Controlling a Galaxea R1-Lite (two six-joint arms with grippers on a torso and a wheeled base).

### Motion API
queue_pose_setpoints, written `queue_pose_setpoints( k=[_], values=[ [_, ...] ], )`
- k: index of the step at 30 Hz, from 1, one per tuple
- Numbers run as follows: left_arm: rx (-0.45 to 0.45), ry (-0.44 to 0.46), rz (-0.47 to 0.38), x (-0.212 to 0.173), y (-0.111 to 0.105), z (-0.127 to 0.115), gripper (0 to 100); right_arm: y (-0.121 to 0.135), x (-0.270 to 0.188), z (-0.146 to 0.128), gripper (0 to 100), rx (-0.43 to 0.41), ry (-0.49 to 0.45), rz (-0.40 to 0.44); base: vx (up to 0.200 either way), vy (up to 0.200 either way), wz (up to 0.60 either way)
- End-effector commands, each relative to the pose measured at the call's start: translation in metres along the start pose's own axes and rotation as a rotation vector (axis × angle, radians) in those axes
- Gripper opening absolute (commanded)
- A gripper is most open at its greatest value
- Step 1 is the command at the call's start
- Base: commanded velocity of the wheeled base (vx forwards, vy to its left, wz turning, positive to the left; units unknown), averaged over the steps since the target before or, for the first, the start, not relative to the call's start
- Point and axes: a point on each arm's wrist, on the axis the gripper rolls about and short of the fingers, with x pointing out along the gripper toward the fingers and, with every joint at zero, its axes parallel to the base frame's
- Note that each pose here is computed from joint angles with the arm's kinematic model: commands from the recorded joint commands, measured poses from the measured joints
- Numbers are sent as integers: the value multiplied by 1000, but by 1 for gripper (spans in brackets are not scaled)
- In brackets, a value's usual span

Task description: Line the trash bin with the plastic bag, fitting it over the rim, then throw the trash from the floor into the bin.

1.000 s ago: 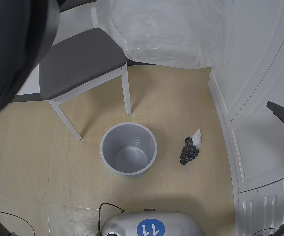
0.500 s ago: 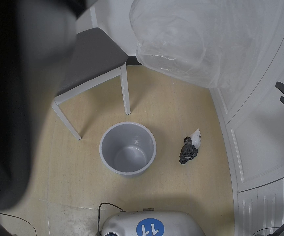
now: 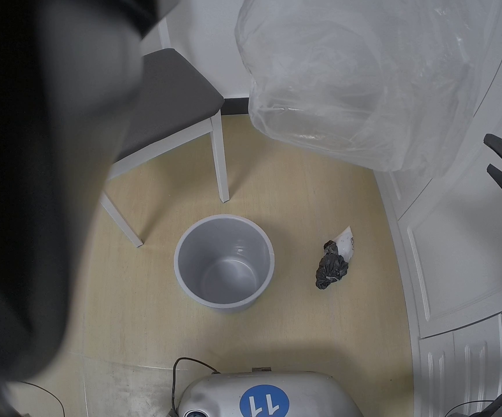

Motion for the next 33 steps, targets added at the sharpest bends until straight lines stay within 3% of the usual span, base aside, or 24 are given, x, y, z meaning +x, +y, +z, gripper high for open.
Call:
queue_pose_setpoints(
  k=[1, 8, 18, 33],
  values=[
    [2, 13, -24, -2, -10, -5, 0, -4, 8, -2, 100, 26, -2, 5, 0, 0, 0],
    [1, 10, -20, -1, -11, -6, 0, -11, 25, -7, 100, 104, 25, 7, 0, 0, 0],
    [-4, 5, -17, -2, -9, -3, 0, -12, 52, -15, 100, 294, 24, 95, 0, 0, 0],
    [-5, -2, -13, -6, 0, 5, 0, -22, 72, -28, 100, 368, 82, 60, 0, 0, 0]
  ],
)
